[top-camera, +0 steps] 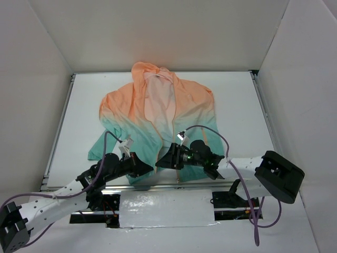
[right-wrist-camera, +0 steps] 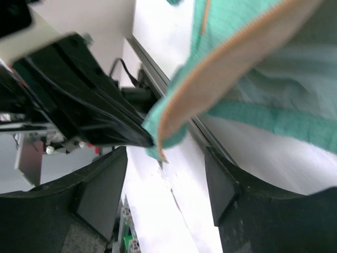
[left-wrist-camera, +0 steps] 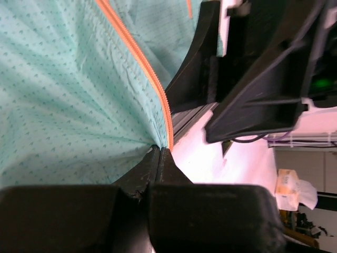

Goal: Zip up the jacket

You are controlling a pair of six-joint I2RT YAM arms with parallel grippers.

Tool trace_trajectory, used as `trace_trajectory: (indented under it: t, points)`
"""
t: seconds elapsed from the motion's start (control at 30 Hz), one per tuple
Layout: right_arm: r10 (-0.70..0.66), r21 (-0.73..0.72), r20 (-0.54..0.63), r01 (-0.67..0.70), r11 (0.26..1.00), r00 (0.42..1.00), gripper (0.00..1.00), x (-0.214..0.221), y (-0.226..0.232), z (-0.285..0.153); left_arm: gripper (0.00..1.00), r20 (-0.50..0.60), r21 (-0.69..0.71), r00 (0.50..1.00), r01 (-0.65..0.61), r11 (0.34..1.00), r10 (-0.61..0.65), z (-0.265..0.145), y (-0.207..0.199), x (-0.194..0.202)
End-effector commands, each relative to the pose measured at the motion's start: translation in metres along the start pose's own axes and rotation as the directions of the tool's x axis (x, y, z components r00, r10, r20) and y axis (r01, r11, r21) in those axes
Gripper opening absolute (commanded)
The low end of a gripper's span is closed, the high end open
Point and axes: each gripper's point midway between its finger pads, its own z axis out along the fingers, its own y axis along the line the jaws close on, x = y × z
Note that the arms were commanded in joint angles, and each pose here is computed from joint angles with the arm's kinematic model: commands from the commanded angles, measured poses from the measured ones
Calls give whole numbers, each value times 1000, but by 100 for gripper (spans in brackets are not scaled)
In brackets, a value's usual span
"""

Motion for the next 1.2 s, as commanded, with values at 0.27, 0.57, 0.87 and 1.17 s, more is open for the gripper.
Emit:
trace_trajectory:
  t: [0.27,0.57,0.87,1.17]
  points:
    - [-92,-248,-105,64,967,990,45,22,28,-4,0,37,91,999,8,996,-11,1,-21,-10]
    - [-111,-311,-129,66,948,985,15,22,41,2,0,33,74,999,1,997,-3,1,-19,-10]
    - [-92,-253,-123,58,966,988,17,20,29,7,0,38,83,999,0,997,-3,0,-22,-12]
    - [-77,-214,-117,50,975,990,42,21,19,9,0,42,82,999,7,997,-11,0,-21,-11]
